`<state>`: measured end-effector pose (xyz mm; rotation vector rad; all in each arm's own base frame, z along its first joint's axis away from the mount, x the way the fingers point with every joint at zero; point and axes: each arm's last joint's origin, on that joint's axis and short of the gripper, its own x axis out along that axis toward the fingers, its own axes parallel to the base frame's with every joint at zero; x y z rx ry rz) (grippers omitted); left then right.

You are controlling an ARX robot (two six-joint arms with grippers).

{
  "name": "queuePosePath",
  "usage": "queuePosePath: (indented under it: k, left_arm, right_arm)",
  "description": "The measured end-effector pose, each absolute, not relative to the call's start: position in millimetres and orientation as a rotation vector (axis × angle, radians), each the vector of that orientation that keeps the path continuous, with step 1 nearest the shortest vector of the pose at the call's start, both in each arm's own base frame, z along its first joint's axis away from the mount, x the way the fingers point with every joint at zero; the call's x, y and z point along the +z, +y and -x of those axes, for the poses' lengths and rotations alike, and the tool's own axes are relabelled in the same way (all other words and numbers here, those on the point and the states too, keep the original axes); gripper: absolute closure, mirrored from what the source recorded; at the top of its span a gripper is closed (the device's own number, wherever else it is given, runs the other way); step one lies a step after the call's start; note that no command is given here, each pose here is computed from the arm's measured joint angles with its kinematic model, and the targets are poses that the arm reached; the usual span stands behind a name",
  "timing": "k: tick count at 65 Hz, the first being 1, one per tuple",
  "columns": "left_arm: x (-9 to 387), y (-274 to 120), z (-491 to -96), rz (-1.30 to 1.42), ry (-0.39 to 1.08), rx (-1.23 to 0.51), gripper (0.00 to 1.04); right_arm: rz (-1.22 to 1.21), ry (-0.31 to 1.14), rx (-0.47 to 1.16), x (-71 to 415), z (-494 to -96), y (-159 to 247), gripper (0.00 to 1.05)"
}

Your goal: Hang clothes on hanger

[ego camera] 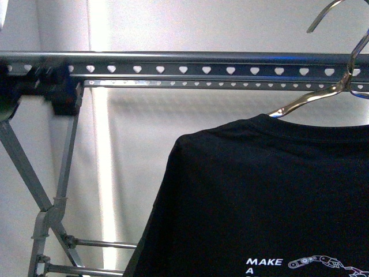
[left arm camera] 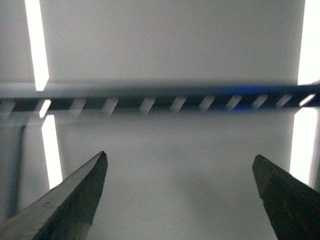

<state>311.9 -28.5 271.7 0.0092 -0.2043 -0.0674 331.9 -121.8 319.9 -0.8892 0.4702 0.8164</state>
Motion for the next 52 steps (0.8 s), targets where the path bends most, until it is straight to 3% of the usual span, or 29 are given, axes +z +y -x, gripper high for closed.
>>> queuePosePath:
  k: [5,16,30,52]
  left_arm:
    - [241.7,-22.7,-285.5,-0.013,-0.062,-0.012,0.39]
    - [195.0,-18.3,-244.8,-0.015,0.024,-0.002,0.68]
    - [187.8,-11.9,-212.5,-0.009,0.005,-0.006,1.02]
    - [176.9,-0.3,-177.8,-0.003,0.009,0.001,1.01]
  right_arm:
    - [0.848,0.494,0.815,328.3,-326.5,-125.5,0.95]
    - [0.751,0.49,0.78,348.1,-319.4,-131.4,0.95]
    - [0.544,0.489,0.789,354.4,-313.3,-126.7,0.95]
    - [0.288,0.458,0.676,379.3,-309.0,-115.2,0.95]
